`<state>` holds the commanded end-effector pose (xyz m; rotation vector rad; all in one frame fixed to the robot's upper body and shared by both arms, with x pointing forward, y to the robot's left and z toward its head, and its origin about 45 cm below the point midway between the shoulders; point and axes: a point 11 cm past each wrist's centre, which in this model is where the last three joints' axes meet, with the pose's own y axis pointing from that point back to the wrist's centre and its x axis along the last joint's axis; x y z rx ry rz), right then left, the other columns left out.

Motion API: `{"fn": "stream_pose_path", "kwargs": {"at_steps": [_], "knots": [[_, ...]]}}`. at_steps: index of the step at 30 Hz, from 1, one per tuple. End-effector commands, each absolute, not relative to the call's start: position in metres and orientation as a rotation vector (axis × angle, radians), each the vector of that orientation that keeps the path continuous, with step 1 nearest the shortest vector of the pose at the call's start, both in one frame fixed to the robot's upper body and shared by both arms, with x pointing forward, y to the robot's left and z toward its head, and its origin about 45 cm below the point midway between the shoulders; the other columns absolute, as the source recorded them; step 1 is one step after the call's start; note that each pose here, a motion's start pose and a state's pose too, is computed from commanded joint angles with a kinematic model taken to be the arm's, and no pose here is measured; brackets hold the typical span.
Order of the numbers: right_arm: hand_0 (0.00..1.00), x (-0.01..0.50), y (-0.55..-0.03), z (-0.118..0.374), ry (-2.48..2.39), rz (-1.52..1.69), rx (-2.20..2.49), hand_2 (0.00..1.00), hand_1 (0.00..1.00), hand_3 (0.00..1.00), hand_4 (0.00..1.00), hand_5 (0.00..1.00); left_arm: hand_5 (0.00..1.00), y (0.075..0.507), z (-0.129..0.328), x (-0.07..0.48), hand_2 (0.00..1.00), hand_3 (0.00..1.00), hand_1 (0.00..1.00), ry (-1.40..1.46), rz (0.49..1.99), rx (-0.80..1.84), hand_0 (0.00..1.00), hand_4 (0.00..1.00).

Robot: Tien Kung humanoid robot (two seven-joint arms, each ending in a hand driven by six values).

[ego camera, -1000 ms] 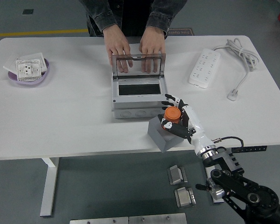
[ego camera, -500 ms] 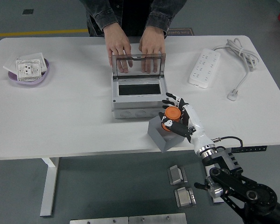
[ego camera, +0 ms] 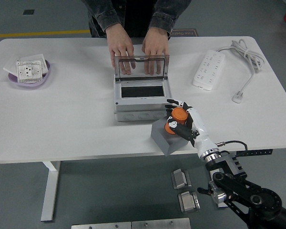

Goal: Pick up the cylinder from the cube,place it in the box,flap close box

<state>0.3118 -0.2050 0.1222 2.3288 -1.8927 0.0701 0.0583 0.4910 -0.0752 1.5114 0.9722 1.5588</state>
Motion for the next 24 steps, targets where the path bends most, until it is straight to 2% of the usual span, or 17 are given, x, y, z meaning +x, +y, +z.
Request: {"fn": "stream_pose_path", "kwargs": {"at_steps": [1,2,7,8,13,14,19,20,24], "knots": [[0.769,0.312,-0.205,0.122,-1.892,0.066,2.329,0.658,0.7,0.706,0.032,0.002,0.273,0.491,-0.075,0.058,0.558,0.788,0.699,0.972,1.559,1.511,0.707,0.754],[0.726,0.311,-0.204,0.121,-1.89,0.061,2.33,0.579,0.649,0.556,0.121,0.002,0.273,0.491,-0.075,0.058,0.558,0.788,0.699,0.973,1.559,1.511,0.707,0.754],[0.726,0.311,-0.203,0.12,-1.888,0.051,2.332,0.579,0.649,0.556,0.121,0.002,0.273,0.49,-0.076,0.057,0.558,0.788,0.699,0.975,1.556,1.511,0.707,0.754],[0.64,0.311,-0.203,0.121,-1.888,0.051,2.332,0.497,0.589,0.351,0.171,0.002,0.272,0.49,-0.076,0.057,0.557,0.787,0.699,0.976,1.556,1.511,0.707,0.754],[0.64,0.312,-0.203,0.123,-1.896,0.061,2.331,0.497,0.589,0.351,0.171,0.002,0.272,0.49,-0.076,0.057,0.557,0.787,0.699,0.976,1.557,1.51,0.707,0.754],[0.607,0.312,-0.203,0.123,-1.899,0.064,2.33,0.39,0.5,0.243,0.177,0.002,0.273,0.49,-0.076,0.057,0.557,0.787,0.699,0.976,1.557,1.509,0.707,0.754],[0.607,0.316,-0.205,0.127,-1.915,0.083,2.325,0.39,0.5,0.243,0.177,0.002,0.273,0.49,-0.076,0.058,0.557,0.787,0.699,0.978,1.557,1.506,0.707,0.754],[0.583,0.317,-0.205,0.129,-1.922,0.091,2.323,0.346,0.356,0.231,0.128,0.002,0.272,0.49,-0.076,0.058,0.558,0.788,0.699,0.978,1.557,1.506,0.707,0.754],[0.583,0.321,-0.207,0.134,-1.928,0.134,2.313,0.346,0.356,0.231,0.128,0.002,0.272,0.49,-0.076,0.058,0.558,0.788,0.699,0.979,1.557,1.506,0.707,0.754]]}}
